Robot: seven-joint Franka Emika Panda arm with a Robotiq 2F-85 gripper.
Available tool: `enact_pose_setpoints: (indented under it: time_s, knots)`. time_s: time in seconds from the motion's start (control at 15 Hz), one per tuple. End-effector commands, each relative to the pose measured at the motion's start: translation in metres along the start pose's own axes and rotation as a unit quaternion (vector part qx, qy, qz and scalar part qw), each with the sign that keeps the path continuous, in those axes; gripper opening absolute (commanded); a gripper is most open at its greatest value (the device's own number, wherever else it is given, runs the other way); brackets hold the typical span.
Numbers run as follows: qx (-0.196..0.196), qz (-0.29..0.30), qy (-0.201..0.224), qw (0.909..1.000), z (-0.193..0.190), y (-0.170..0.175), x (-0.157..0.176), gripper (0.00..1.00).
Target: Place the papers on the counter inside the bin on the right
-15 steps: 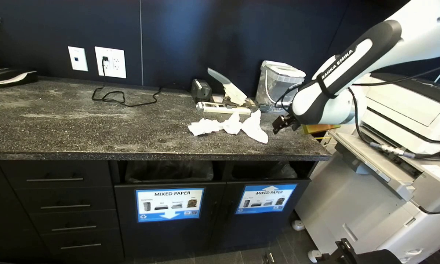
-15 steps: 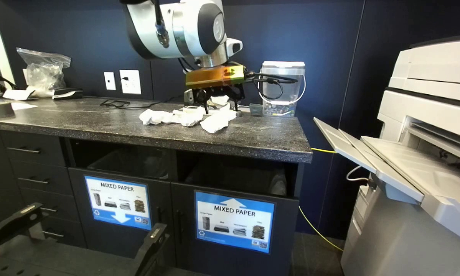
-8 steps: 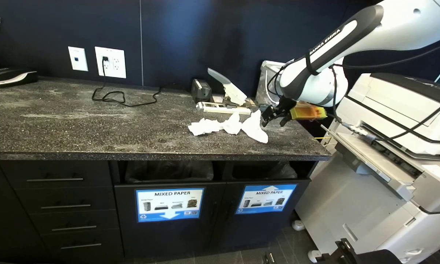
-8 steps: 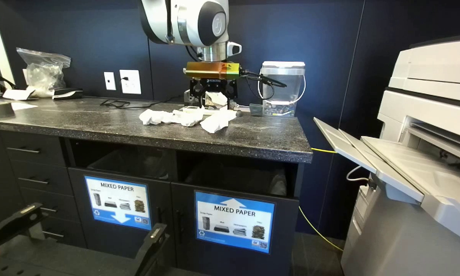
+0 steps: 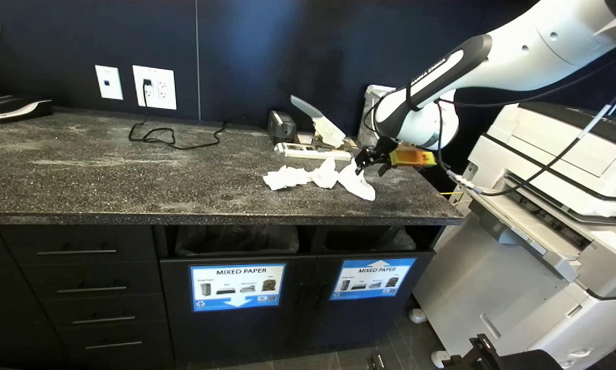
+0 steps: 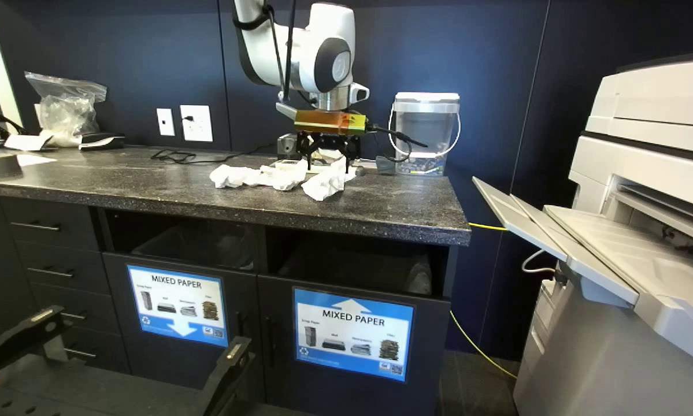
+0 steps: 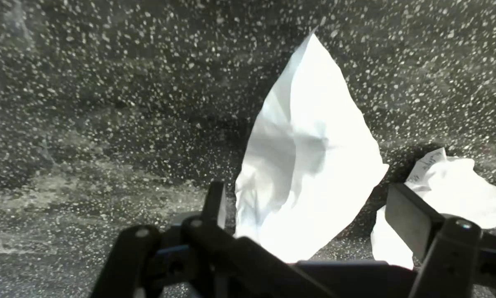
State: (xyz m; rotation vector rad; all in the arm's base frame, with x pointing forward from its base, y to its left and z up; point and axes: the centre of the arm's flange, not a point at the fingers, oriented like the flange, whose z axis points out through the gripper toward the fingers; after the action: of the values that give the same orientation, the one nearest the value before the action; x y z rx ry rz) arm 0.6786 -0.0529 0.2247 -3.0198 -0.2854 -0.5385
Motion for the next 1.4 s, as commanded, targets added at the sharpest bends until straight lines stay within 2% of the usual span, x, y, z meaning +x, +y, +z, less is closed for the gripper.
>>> enact_pose_setpoints:
  time_s: [0.0, 0.2, 0.6, 1.27, 1.33]
  knots:
    - [-0.005, -0.015, 0.002, 0.9999, 0.021, -0.003, 0.034, 1.00]
    - [-0.014, -0.025, 0.003, 0.9996, 0.030, -0.012, 0.042, 1.00]
    - [-0.065, -0.056, -0.006, 0.9963, 0.043, -0.023, 0.051, 1.00]
    - [-0.067, -0.065, -0.034, 0.9951, 0.064, -0.023, 0.049, 1.00]
    - [-0.066, -0.065, -0.037, 0.9950, 0.065, -0.022, 0.049, 0.94]
